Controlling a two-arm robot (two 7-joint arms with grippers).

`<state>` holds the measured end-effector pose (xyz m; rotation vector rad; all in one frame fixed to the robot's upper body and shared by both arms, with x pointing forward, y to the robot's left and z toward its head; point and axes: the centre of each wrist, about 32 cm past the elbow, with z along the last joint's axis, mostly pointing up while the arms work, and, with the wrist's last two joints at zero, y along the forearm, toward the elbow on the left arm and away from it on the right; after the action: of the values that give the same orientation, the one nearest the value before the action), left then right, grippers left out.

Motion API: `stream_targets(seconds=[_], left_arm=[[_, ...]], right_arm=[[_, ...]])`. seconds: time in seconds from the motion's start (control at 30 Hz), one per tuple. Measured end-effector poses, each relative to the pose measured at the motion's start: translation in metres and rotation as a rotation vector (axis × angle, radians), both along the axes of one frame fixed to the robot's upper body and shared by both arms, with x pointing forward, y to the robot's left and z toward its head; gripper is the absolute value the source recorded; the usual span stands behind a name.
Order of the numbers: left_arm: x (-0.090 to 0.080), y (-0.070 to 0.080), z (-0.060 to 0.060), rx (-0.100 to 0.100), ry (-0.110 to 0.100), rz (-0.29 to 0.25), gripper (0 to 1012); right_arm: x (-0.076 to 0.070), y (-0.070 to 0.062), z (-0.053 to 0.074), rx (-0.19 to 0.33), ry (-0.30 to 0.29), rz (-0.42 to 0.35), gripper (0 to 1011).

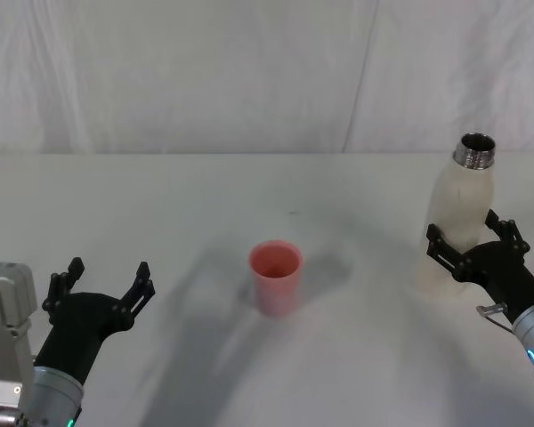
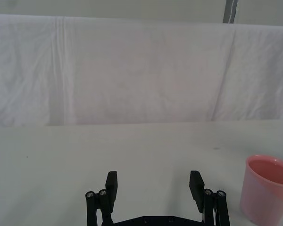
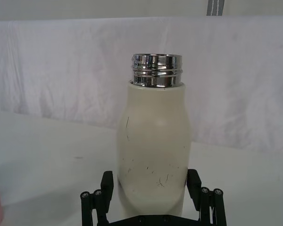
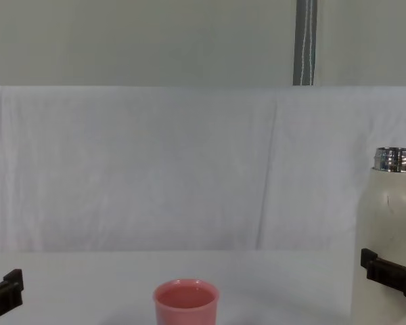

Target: Grasp the thermos with one hand and pour water into the cup lid.

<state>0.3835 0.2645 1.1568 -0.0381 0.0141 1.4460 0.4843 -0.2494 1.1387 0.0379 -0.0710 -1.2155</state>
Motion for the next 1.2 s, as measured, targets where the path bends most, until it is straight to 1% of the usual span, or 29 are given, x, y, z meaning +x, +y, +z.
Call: stream_targets(seconds=[0.7,1.2], left_arm=[[0.000,0.000,0.000,0.000,0.000,0.000,1001],[0.000,0.000,0.000,0.000,0.000,0.000,1001]], right_arm=[[-0.009,0.002,0.002,-0.010,0.004,-0.004,1001],[-0.021,-0.001,0.003,-0.011,0.007,-0.020,1001]])
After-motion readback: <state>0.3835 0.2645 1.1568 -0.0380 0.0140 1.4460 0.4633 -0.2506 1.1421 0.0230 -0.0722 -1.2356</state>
